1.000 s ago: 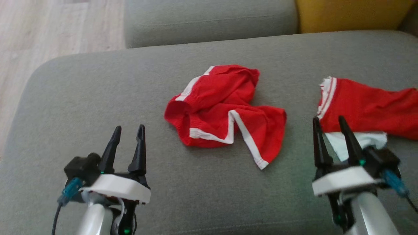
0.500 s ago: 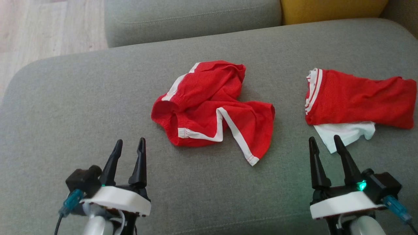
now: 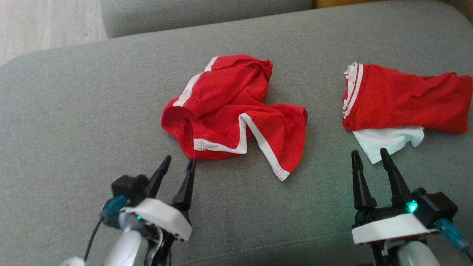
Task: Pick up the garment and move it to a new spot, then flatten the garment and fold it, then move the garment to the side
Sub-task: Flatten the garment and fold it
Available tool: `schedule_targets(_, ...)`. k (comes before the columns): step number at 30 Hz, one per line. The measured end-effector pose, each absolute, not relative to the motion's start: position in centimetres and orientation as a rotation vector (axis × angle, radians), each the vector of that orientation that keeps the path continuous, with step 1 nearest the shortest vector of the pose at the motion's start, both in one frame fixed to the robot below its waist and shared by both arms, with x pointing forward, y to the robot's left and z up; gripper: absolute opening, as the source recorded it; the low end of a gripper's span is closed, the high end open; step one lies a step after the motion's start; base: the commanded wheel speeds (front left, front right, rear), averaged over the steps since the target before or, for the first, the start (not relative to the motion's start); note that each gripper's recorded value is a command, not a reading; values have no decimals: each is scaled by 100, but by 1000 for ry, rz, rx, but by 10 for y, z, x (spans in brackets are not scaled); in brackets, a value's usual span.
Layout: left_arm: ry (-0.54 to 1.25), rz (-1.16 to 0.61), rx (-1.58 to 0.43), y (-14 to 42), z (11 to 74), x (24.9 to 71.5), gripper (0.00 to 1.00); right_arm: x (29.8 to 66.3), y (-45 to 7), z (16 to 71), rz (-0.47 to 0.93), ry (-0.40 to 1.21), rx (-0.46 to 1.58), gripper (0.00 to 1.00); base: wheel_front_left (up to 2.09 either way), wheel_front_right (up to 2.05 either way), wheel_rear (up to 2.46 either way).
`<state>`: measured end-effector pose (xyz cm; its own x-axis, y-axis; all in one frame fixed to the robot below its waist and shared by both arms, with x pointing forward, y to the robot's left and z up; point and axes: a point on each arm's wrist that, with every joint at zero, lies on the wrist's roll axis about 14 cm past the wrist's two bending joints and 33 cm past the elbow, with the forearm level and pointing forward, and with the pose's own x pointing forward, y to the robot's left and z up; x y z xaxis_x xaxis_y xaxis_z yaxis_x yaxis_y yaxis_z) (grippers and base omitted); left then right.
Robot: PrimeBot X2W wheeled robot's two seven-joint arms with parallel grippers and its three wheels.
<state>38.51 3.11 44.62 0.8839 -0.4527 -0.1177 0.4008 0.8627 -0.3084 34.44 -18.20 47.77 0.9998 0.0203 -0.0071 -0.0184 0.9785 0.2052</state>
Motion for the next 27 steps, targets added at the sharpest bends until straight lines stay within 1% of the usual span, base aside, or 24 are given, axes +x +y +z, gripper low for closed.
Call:
schedule_targets(7, 284, -498, -242, 17, 424, 400, 100, 347, -185, 469, 5, 37, 204, 100, 0, 0, 0)
schedule_targets(17, 330, -579, -195, -6, 414, 411, 100, 346, -192, 468, -18, 42, 199, 100, 0, 0, 0)
schedule_targets(25, 349, -591, -179, -10, 410, 420, 100, 342, -197, 467, -35, 44, 197, 100, 0, 0, 0)
schedule_targets(26, 352, -591, -180, -10, 409, 420, 69, 342, -198, 467, -37, 43, 196, 100, 0, 0, 0)
schedule_targets(27, 352, -590, -183, -10, 409, 419, 25, 341, -198, 468, -37, 42, 196, 100, 0, 0, 0)
